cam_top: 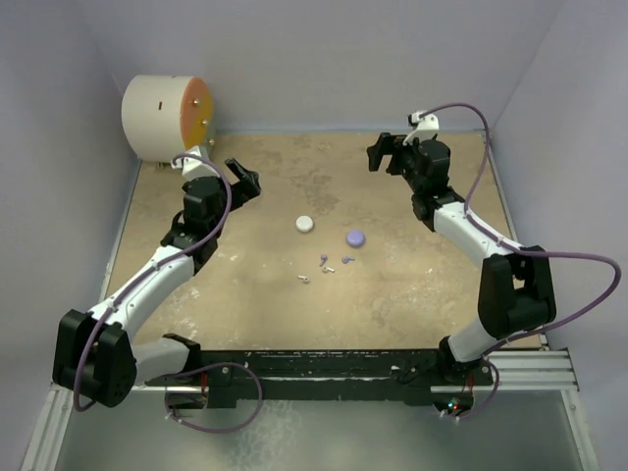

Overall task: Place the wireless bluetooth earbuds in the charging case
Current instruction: Pick up the charging case at the center of the board.

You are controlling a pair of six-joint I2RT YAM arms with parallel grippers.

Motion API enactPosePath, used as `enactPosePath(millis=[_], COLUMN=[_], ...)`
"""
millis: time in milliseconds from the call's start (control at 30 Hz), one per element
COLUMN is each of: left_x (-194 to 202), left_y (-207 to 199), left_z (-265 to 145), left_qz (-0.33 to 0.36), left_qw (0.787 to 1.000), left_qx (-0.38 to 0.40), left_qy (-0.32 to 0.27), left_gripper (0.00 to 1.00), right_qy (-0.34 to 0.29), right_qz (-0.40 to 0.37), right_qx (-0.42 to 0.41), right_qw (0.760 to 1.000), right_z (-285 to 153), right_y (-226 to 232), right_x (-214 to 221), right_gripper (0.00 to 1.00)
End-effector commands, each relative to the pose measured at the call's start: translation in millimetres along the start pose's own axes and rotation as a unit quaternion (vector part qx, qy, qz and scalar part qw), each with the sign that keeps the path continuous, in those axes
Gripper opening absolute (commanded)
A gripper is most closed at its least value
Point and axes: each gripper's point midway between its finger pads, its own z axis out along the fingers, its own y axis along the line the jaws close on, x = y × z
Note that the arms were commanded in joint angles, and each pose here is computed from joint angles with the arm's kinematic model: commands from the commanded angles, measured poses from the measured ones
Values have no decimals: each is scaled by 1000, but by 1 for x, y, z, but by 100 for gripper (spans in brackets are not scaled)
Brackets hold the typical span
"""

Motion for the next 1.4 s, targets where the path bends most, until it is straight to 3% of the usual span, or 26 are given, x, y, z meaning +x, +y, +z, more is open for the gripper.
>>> enactPosePath(millis=[0,133,367,600,800,933,1133,1367], left_x=[-33,-41,-49,-42,-31,-15,10,20], left_y=[-16,-18,-6,12,17,16,11,24], left_z=[-12,-18,-30,-26,-31,-25,-24,-29], left_qz=[-2,-15,-57,-61,-57,-33,-37,-37], left_qw=[998,997,993,994,995,998,999,999], left_qx=[34,35,22,-40,-26,-19,13,-2], left_qy=[-55,-62,-98,-79,-75,-40,-3,4], left_gripper=[98,98,96,96,96,92,88,88], right_qy=[-67,-45,-53,-43,-22,-9,44,109], right_qz=[32,31,4,-11,-20,-30,-46,-64], right_qx=[-54,-120,-61,-23,-40,-47,-81,-124], right_qw=[996,991,997,999,999,998,995,984], right_z=[-12,-8,-5,-12,-9,-11,-16,-30], right_y=[24,34,28,13,25,42,83,129], right_x=[-46,-37,-39,-29,-17,-7,38,109], right_gripper=[100,100,100,100,100,100,100,97])
